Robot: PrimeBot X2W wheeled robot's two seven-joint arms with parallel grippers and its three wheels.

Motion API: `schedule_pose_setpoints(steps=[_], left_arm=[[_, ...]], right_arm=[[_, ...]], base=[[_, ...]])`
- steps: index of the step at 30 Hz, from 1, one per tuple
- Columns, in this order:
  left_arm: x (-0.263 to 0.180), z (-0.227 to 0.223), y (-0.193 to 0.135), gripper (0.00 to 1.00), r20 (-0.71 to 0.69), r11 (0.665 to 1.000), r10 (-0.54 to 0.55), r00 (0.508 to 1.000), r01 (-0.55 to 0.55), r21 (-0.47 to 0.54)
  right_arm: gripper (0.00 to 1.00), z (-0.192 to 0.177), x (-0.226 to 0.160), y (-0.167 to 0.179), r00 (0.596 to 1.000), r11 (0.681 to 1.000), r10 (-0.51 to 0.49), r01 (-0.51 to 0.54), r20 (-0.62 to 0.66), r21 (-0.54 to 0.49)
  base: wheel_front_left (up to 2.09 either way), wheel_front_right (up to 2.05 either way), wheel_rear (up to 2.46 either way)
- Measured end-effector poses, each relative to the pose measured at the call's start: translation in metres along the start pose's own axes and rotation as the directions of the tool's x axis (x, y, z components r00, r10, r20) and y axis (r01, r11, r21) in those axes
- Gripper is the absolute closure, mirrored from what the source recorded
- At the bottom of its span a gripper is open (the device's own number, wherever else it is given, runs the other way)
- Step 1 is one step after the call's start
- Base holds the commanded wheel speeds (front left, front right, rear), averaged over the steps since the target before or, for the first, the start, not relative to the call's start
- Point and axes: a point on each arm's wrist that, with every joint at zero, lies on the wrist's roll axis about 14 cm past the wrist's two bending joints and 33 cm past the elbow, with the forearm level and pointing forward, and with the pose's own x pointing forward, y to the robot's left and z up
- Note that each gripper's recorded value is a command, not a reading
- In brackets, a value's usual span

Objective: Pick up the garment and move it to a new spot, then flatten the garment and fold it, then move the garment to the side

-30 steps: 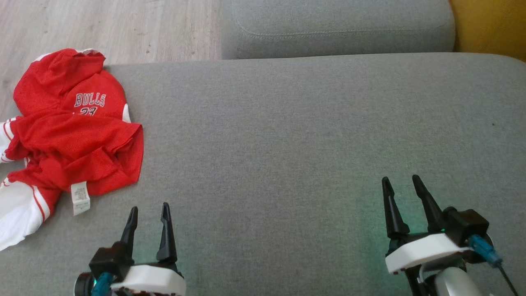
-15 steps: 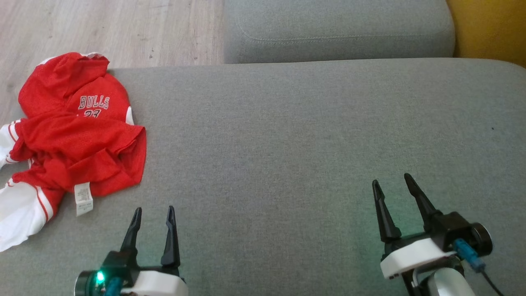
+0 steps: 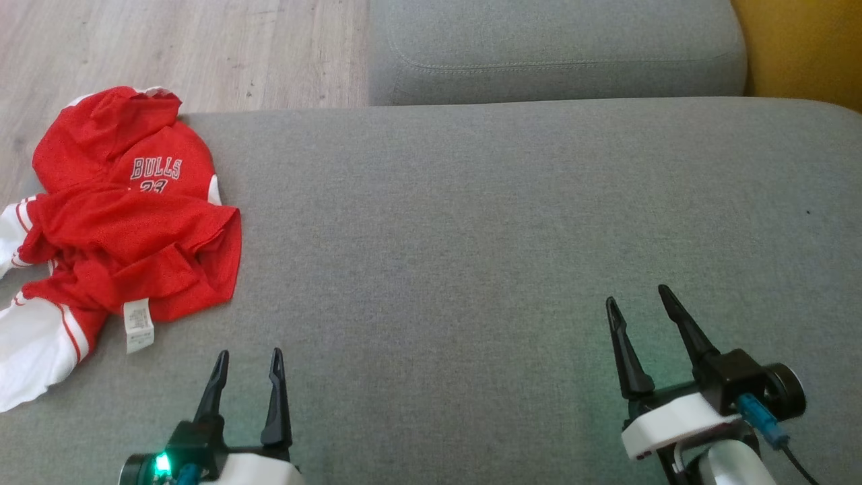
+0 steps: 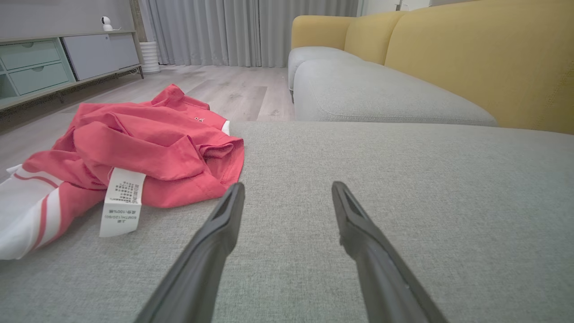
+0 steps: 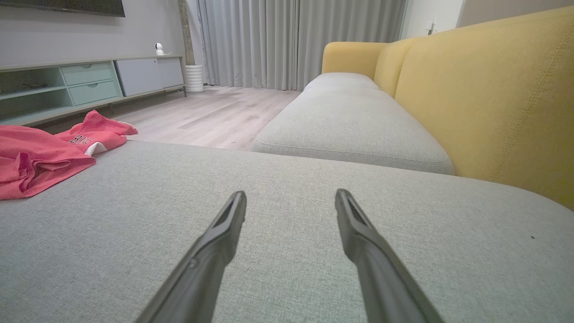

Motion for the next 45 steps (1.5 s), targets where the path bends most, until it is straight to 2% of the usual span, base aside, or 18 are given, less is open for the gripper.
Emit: schedule_pose_setpoints(steps=[18,23,28,33,34,39,42,45], left_arm=[[-0.006,0.002,0.012,0.0,0.009,0.999,0.04,0.999,-0.04,-0.004],[-0.015,0.007,0.027,0.0,0.029,0.995,0.096,0.995,-0.095,-0.013],[-0.035,0.01,0.055,0.0,0.046,0.98,0.197,0.979,-0.196,-0.028],[-0.063,0.013,0.087,0.0,0.064,0.947,0.321,0.945,-0.319,-0.045],[-0.076,0.014,0.101,0.0,0.072,0.926,0.377,0.924,-0.374,-0.053],[-0.108,0.017,0.128,0.0,0.087,0.873,0.487,0.869,-0.482,-0.076],[-0.125,0.016,0.142,0.0,0.086,0.837,0.547,0.833,-0.541,-0.087],[-0.13,0.011,0.143,0.0,0.07,0.829,0.558,0.827,-0.552,-0.084]], right_arm=[[0.0,0.003,0.005,0.004,1.0,1.0,0.015,-0.015,0.009,-0.003],[0.0,0.005,0.015,0.02,0.997,0.997,0.072,-0.071,0.012,-0.012],[0.0,0.007,0.031,0.053,0.984,0.984,0.178,-0.177,0.019,-0.027],[0.0,0.009,0.044,0.099,0.948,0.948,0.318,-0.317,0.022,-0.038],[0.0,0.009,0.048,0.118,0.928,0.928,0.372,-0.371,0.022,-0.039],[0.0,0.01,0.048,0.165,0.864,0.864,0.503,-0.502,0.024,-0.043],[0.0,0.01,0.046,0.183,0.835,0.835,0.55,-0.549,0.024,-0.042],[0.0,0.01,0.048,0.187,0.829,0.829,0.559,-0.558,0.026,-0.039]], base=[[0.0,0.0,0.0],[0.0,0.0,0.0],[0.0,0.0,0.0],[0.0,0.0,0.0],[0.0,0.0,0.0],[0.0,0.0,0.0],[0.0,0.0,0.0],[0.0,0.0,0.0]])
